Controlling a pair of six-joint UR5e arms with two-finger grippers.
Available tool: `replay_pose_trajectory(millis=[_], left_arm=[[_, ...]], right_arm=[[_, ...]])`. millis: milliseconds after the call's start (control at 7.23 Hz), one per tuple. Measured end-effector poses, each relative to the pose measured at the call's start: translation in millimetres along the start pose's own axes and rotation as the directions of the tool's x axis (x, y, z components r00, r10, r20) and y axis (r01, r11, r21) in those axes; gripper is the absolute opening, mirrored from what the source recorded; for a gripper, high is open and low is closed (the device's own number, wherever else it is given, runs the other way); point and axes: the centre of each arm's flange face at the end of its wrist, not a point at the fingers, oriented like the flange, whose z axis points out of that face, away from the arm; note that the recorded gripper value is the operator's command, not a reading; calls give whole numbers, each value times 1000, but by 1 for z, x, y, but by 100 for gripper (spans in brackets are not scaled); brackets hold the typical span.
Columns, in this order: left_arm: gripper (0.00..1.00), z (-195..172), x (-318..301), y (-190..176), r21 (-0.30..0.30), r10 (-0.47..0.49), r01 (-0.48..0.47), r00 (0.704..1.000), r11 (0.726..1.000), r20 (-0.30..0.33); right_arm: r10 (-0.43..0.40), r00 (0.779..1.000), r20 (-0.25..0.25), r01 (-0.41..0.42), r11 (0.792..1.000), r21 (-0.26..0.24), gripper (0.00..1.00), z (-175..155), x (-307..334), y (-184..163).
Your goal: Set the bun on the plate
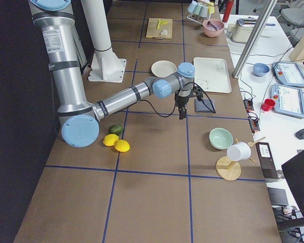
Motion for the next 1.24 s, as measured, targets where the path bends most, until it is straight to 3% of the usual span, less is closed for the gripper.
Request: replay_pose_trajectory(millis=[277,553,968,1245], left_arm=[[100,-3,3,-5,10,12,-12,1000,1000,2],[100,-10,14,-19,94,107,-109,994,990,16],[100,-6,48,-29,176,229,-229,973,957,22],[100,27,123,-37,174,189,-182,982,968,-24]], right_arm=[[-32,999,-10,32,1000,-2,100,-17,96,70],[8,1000,-17,-8,1000,-5,100,-31,139,109],[43,999,-17,-43,999,-2,100,-36,148,115],[57,998,-13,-57,998,-1,100,-36,147,115]])
